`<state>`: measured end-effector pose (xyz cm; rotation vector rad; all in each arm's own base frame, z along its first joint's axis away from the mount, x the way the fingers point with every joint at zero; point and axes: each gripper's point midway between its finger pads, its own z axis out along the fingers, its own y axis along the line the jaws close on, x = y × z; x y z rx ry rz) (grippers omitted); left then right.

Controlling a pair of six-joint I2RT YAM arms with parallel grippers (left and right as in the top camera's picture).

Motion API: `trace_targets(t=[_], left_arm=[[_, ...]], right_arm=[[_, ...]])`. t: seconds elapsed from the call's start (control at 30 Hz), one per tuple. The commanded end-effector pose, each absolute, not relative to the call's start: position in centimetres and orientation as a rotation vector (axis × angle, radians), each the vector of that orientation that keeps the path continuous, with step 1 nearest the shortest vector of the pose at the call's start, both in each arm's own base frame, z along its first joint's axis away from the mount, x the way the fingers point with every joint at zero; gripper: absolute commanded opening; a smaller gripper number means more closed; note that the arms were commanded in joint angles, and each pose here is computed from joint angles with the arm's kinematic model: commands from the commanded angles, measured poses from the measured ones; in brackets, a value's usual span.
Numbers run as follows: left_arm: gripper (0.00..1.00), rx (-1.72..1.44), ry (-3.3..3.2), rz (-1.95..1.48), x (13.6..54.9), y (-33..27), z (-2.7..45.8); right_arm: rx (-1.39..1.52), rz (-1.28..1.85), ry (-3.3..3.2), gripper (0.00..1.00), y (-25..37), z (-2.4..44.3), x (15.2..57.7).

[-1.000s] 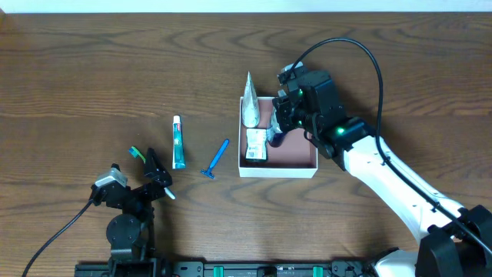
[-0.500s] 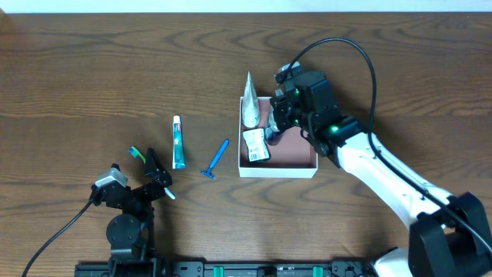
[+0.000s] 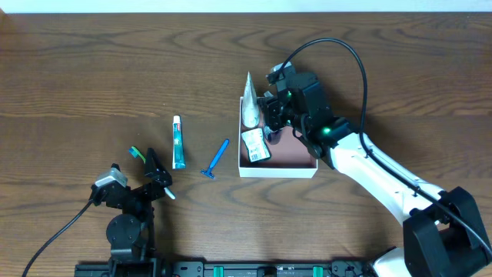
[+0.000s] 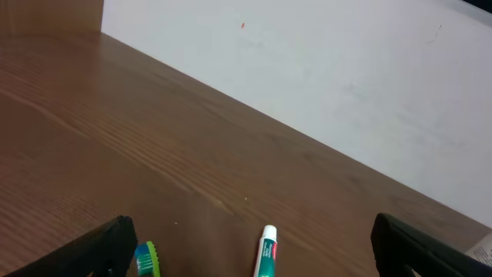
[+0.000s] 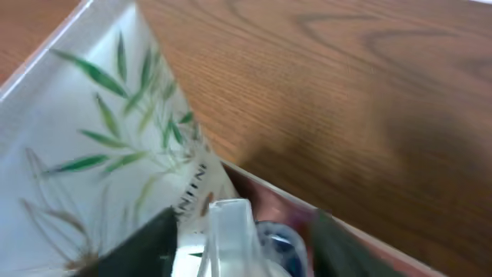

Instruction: Pack container

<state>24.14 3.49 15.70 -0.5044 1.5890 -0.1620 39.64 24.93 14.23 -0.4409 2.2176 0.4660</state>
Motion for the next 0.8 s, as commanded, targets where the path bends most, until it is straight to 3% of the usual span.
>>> trace_targets(t=[0.0, 0.37, 0.6, 0.77], left_arm=[[0.98, -0.508, 1.641, -0.14, 24.1, 3.5, 13.9], [0.98, -0.508, 1.641, -0.14, 24.1, 3.5, 13.9], [0.98, -0.508, 1.641, -0.14, 24.1, 3.5, 13.9], [0.98, -0.508, 1.641, -0.14, 24.1, 3.5, 13.9]], right_arm=[[-0.454, 0.48, 2.215, 0.61, 25.5, 14.2, 39.6], [-0.412, 0.457, 2.156, 0.62, 25.2, 16.4, 41.2], [-0.267, 0.28, 2.11, 0.66, 20.6, 19.0, 43.9], [-0.174, 0.227, 2.085, 0.74, 16.8, 21.7, 44.7]])
